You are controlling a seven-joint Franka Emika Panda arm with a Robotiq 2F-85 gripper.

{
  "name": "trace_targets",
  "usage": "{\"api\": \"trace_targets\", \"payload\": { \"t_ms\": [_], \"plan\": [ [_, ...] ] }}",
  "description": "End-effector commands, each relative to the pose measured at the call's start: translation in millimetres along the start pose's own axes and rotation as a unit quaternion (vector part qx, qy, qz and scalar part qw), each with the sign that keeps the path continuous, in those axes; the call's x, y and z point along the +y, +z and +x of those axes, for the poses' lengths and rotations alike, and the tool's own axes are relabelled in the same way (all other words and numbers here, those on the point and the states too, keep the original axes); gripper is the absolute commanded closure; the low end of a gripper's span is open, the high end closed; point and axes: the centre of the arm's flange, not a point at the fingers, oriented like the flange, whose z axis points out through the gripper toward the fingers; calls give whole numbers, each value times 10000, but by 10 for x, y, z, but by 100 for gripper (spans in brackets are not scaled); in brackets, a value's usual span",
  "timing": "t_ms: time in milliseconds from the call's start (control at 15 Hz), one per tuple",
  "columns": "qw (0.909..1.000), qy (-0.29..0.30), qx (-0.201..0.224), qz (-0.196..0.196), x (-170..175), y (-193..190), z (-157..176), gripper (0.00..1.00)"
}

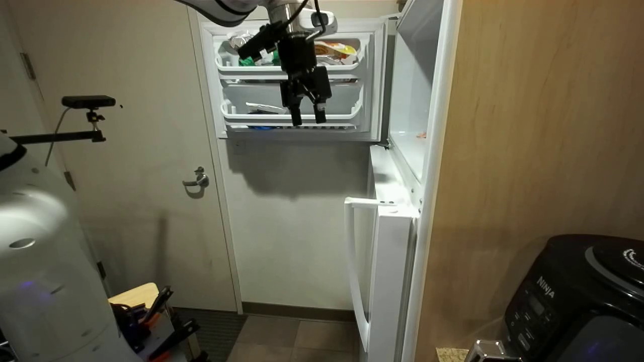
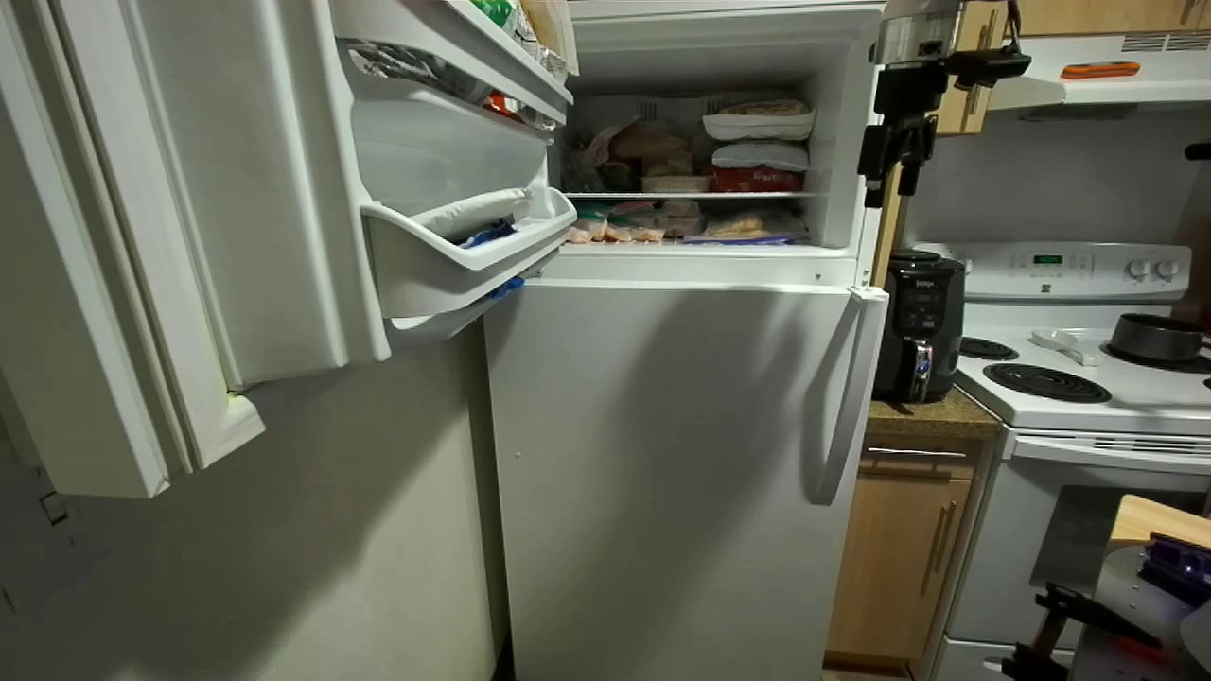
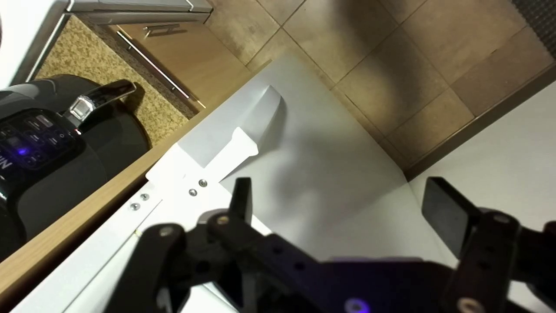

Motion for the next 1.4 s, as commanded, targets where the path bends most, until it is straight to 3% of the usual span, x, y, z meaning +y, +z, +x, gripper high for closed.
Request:
{"api": "trace_targets", "payload": {
  "t_ms": [0, 600, 1333],
  "plan": [
    [10000, -31, 84, -7, -155, -51, 32, 0],
    [9976, -609, 313, 90, -795, -287, 153, 0],
    [9949, -664, 722, 225, -1606, -441, 365, 0]
  ]
}}
